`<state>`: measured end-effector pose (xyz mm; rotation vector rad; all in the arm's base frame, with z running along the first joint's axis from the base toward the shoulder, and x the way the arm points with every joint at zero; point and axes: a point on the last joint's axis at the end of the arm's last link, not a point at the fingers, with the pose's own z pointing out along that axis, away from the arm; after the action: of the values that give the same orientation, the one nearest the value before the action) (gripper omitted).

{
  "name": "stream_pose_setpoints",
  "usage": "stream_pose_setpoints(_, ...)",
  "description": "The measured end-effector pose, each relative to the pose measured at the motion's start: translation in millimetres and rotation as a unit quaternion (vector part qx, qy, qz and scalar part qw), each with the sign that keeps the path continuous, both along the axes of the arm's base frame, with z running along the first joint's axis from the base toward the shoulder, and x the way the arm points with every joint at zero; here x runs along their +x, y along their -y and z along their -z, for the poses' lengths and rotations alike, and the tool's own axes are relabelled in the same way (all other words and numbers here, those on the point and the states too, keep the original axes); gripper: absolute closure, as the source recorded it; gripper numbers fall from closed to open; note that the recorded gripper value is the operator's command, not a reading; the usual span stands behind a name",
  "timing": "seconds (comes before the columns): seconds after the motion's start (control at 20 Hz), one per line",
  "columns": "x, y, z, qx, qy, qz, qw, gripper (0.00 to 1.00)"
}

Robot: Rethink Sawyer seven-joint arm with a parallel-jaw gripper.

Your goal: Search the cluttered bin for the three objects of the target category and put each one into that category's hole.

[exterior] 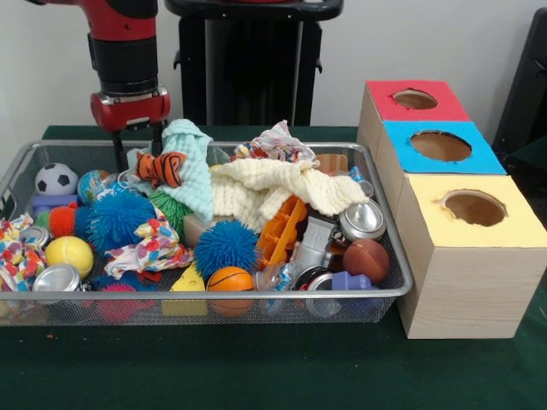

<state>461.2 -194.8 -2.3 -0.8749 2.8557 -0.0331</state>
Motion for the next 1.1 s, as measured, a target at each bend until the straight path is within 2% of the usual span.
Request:
stream_pose_setpoints(0.5,8.6,-3,-1,0.009,-0.014,0.017,0.9997,0.00)
stream_pose_setpoints(1.1,22.8,7,-6,0.012,-0.023,0.033,0.9991,0.00)
